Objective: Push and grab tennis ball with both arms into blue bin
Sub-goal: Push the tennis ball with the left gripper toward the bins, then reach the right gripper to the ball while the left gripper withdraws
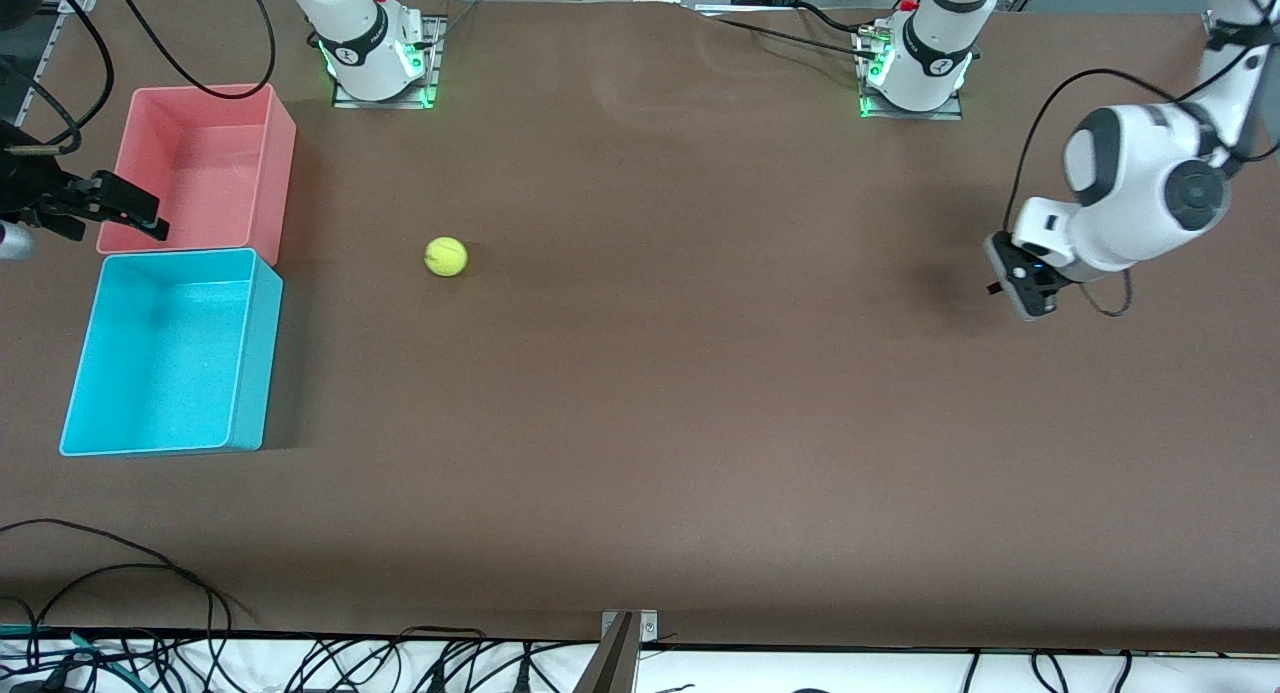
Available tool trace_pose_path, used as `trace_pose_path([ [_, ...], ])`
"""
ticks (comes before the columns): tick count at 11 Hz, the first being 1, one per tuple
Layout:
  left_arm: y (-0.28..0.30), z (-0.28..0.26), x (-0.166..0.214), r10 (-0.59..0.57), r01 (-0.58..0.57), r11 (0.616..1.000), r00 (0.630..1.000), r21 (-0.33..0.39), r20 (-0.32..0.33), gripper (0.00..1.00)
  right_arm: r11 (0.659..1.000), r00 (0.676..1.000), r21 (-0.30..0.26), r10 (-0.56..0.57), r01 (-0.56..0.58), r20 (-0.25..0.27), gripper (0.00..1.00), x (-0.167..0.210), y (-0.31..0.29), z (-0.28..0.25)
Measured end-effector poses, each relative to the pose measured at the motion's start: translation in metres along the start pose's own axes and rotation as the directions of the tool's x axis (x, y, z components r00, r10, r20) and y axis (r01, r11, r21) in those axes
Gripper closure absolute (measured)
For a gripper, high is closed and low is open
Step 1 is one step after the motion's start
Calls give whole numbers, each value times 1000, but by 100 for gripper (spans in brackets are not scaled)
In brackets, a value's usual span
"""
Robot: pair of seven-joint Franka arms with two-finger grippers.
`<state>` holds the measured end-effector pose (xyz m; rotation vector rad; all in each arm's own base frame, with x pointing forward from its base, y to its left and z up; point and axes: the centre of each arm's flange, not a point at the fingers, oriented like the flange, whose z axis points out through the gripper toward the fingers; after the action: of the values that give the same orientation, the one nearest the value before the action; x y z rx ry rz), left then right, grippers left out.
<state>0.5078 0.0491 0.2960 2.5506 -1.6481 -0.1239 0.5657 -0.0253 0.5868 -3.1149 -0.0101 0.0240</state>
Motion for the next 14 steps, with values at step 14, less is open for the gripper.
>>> trace_pose_path([
  [14, 32, -229, 107, -945, 945, 326, 325, 26, 12, 81, 993, 982, -93, -57, 75, 182, 0, -2, -25, 86],
])
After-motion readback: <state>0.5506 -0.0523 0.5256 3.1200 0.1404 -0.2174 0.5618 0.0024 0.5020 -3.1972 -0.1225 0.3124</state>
